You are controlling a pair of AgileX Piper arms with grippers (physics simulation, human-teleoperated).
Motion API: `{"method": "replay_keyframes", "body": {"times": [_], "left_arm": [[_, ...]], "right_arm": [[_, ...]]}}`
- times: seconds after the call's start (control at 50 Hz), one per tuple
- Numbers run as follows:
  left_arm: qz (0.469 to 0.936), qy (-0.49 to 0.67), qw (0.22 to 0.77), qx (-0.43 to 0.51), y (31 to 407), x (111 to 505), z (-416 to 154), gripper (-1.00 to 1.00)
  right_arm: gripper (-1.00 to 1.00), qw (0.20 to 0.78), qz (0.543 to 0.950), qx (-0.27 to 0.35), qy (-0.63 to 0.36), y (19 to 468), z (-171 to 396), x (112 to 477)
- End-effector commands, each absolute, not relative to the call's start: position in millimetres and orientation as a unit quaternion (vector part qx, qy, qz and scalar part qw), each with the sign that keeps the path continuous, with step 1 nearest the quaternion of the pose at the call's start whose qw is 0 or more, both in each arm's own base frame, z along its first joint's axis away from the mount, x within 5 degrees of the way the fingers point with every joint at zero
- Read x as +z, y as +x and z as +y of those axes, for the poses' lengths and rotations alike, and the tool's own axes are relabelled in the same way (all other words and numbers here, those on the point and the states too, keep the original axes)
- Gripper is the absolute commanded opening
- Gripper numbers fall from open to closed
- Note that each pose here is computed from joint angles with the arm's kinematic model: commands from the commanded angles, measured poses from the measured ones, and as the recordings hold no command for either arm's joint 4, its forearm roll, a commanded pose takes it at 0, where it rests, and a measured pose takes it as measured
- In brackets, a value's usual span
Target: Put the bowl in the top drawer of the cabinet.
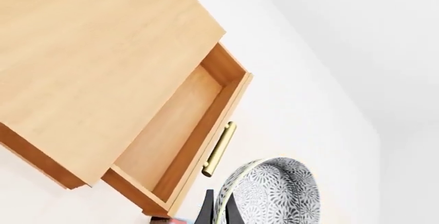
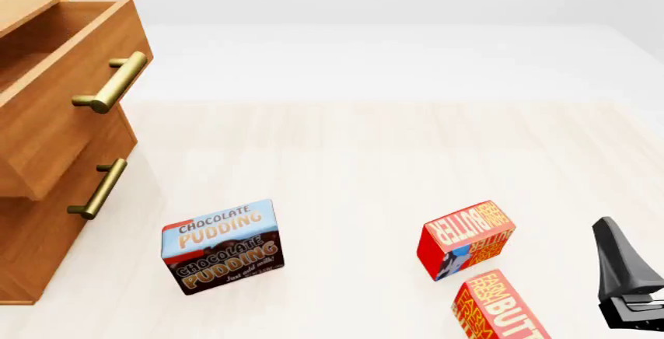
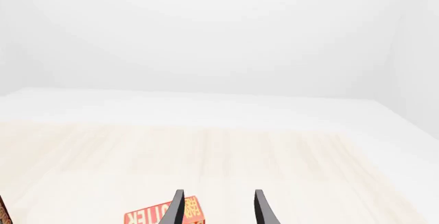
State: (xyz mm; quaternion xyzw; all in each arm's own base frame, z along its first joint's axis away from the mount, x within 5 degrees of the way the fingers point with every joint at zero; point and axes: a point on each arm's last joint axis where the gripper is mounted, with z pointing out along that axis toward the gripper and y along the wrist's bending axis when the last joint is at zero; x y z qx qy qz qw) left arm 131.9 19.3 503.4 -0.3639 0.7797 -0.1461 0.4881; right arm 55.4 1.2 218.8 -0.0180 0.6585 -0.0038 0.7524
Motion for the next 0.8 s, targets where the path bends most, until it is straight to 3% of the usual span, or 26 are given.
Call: {"method": "replay_keyframes", "body": {"times": [0.02, 0.8], "left_arm": [[0.764, -0.400, 0.491, -0.125, 145.6, 506.2, 34.7, -1.00], [0.702, -0.501, 0.489, -0.133, 155.4, 498.5, 57.6, -1.00]], "right_arm": [[1.00, 0.753, 0.658, -0.003, -0.019, 55.4, 1.3, 218.9], [1.00, 0.758, 0.652, -0.004, -0.019, 55.2, 1.3, 220.3]]}}
